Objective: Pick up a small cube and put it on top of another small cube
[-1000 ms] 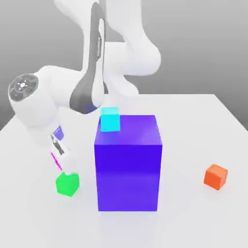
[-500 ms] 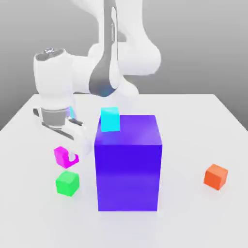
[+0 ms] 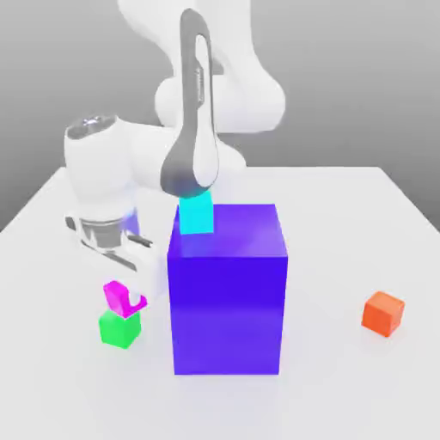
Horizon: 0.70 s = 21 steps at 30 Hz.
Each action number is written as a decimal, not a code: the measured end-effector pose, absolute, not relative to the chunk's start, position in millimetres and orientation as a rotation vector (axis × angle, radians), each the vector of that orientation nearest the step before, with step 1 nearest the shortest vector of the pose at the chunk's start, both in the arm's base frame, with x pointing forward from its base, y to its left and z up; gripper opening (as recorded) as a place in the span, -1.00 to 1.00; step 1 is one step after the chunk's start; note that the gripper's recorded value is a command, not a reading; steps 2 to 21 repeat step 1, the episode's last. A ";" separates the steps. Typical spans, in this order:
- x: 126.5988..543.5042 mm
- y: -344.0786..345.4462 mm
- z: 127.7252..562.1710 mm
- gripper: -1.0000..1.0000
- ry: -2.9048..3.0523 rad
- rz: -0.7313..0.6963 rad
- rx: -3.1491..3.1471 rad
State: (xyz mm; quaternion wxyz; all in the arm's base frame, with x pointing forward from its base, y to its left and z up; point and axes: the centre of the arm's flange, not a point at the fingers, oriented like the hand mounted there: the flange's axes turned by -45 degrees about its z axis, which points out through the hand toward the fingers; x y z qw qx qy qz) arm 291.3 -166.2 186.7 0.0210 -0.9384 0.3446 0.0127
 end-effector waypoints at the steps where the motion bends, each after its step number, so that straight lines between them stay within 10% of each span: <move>1: 290.3 -167.9 185.0 -1.00 1.076 0.038 -2.909; 21: 290.3 -167.9 185.0 -1.00 1.076 0.038 -2.909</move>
